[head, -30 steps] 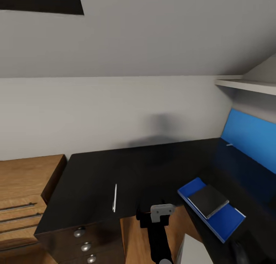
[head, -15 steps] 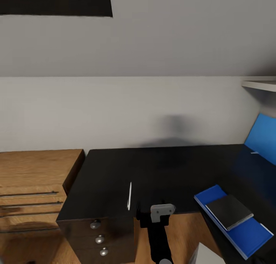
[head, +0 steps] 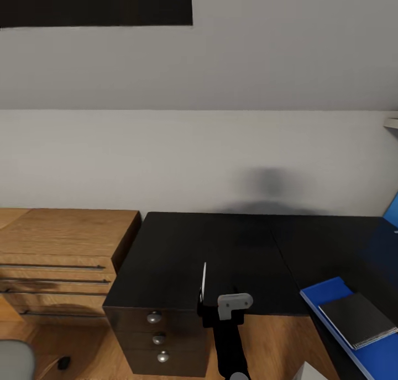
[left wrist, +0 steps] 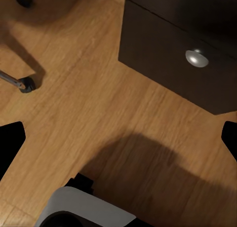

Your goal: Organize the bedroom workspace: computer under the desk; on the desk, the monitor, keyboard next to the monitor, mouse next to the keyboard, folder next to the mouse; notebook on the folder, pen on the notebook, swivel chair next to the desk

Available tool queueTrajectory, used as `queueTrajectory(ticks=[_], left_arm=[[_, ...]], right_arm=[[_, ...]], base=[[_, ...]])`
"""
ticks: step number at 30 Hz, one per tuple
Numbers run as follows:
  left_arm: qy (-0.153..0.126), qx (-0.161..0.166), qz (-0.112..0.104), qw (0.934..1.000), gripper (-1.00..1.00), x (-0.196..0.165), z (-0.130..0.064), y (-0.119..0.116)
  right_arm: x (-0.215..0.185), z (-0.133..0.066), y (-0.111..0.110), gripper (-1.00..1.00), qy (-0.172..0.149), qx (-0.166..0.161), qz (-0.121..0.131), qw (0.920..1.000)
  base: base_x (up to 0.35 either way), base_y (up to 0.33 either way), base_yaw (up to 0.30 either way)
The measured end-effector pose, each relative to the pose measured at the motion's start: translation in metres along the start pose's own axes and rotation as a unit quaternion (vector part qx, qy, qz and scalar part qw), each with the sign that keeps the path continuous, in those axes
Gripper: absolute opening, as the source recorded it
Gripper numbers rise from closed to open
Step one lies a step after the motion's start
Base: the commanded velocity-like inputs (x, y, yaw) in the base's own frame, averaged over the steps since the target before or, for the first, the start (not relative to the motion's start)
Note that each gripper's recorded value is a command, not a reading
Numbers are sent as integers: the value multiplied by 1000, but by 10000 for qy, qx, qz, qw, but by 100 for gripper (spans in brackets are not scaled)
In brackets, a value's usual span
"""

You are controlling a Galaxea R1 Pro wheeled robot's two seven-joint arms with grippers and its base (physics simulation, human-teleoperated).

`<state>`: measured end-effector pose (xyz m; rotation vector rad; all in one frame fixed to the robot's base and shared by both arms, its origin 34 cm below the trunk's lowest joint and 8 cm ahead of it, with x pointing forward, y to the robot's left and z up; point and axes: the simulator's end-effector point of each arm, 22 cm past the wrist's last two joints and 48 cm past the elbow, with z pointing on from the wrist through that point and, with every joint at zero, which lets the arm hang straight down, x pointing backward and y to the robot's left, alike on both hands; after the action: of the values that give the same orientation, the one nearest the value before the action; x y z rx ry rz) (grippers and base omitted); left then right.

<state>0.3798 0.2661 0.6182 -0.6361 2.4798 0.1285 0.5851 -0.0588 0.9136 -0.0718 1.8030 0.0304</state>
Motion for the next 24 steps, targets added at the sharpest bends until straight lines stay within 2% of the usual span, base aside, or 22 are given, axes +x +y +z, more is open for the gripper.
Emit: queueTrajectory(ticks=[10, 12, 15, 17, 19, 21, 24], left_arm=[[8, -2, 4, 10000, 100, 1, 0, 0], [20, -10, 6, 10000, 100, 2, 0, 0], [45, -31, 12, 10000, 100, 4, 0, 1], [49, -40, 13, 10000, 100, 5, 0, 2], [47, -54, 11, 10000, 100, 4, 1, 3], [47, -58, 11, 10000, 100, 4, 1, 4], [50, -60, 9, 10000, 100, 5, 1, 4]], right_arm=[[0, 1, 2, 100, 29, 15, 39, 10000], [1, 4, 7, 100, 89, 52, 118, 9999], [3, 18, 9, 100, 240, 264, 299, 9989], [-2, 40, 4, 100, 320, 494, 371, 9976], [-20, 83, -10, 100, 342, 767, 196, 9963], [-28, 108, -18, 100, 364, 862, 7, 9956], [-31, 132, -29, 100, 453, 938, -171, 9944]], base=[[0, 0, 12], [0, 0, 1], [0, 0, 0], [0, 0, 0], [0, 0, 0], [0, 0, 0], [0, 0, 0]])
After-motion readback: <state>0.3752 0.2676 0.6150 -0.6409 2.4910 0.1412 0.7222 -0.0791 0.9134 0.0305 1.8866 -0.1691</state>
